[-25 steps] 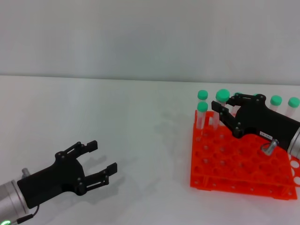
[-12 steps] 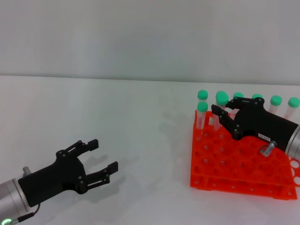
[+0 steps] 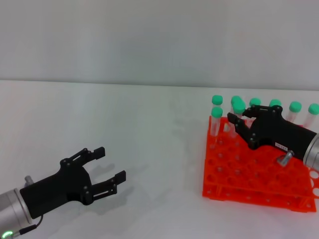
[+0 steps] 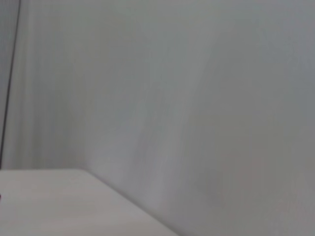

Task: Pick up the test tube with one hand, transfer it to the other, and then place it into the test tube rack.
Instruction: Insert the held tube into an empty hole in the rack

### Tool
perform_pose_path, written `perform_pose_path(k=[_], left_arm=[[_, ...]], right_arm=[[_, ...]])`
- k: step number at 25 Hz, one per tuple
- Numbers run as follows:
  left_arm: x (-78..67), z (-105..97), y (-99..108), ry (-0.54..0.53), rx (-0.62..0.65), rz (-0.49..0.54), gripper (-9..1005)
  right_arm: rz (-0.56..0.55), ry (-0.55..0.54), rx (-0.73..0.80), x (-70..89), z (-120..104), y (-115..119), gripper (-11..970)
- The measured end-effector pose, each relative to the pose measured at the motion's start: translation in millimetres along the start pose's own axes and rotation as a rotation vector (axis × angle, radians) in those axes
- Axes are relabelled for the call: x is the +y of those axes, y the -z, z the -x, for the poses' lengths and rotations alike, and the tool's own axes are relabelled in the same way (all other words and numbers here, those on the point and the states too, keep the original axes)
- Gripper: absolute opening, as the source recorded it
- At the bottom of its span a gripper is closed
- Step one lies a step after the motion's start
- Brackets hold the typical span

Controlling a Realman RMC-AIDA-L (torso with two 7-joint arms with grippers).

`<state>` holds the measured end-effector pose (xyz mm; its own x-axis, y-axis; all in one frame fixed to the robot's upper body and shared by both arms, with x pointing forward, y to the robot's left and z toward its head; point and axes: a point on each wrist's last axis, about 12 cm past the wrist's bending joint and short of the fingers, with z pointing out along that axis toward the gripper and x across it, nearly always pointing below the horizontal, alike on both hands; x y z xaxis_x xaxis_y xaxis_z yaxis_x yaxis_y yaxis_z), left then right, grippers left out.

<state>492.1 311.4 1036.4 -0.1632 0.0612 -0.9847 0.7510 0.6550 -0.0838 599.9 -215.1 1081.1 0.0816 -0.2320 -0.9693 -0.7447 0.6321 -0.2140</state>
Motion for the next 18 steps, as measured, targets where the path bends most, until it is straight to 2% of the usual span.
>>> perform_pose_path(k=[18], left_arm=[[0.5,1.4,-1.8,-0.003,-0.002,-0.004,895]], right_arm=[[0.010,-0.013,0.038,6.2,-4.6,-5.0,311]])
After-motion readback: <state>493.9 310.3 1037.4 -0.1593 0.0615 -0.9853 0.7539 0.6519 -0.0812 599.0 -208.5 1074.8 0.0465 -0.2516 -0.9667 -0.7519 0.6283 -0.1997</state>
